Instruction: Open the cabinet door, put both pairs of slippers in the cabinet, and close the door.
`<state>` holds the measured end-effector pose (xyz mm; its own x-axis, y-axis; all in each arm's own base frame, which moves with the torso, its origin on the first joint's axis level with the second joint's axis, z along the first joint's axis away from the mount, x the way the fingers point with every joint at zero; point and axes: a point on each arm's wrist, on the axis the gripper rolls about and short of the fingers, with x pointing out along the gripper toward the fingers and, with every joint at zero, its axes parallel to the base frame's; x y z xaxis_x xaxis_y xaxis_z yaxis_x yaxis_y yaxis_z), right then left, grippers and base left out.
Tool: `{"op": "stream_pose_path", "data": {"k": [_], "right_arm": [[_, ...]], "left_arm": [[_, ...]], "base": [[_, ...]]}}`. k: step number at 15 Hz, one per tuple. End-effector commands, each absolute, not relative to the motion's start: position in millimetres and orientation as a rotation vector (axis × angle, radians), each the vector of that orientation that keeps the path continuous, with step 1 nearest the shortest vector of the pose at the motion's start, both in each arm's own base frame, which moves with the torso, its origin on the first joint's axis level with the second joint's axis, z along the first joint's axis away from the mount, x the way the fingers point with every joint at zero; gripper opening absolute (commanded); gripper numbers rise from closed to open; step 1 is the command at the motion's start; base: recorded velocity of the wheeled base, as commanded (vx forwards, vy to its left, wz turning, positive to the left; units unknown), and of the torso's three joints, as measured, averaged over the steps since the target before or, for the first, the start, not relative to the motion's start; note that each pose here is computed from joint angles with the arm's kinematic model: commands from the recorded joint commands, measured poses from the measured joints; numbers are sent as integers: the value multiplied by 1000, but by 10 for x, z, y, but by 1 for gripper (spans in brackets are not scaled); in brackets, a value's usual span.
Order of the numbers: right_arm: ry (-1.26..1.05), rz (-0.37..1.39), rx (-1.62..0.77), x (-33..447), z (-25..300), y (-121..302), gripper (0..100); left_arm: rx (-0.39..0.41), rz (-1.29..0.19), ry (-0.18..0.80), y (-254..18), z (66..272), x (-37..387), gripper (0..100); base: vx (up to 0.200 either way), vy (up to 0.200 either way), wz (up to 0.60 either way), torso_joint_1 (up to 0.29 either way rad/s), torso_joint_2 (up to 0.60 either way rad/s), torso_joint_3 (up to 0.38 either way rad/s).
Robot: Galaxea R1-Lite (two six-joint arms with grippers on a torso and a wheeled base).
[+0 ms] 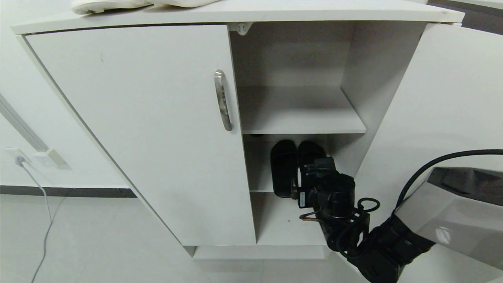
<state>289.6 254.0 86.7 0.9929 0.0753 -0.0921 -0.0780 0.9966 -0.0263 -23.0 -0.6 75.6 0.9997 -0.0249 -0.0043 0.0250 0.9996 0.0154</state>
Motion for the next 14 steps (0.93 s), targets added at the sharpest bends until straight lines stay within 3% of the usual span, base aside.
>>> {"op": "stream_pose_path", "data": {"k": [1, 2, 9, 14], "right_arm": [[71, 97, -21, 2786, 1007, 2522, 100], [70, 105, -32, 2772, 1002, 2549, 100], [71, 128, -36, 2699, 1006, 2606, 100], [57, 128, -23, 2668, 1087, 2581, 100]], "left_arm": [[17, -25, 6, -6, 756, -229, 0], [17, -25, 6, -6, 756, -229, 0], [17, -25, 6, -6, 756, -229, 0], [15, -25, 4, -6, 757, -229, 0]], "base": [[0, 0, 0, 0, 0, 0], [0, 0, 0, 0, 0, 0], [-200, 0, 0, 3, 2, 1], [0, 0, 0, 0, 0, 0]]}}
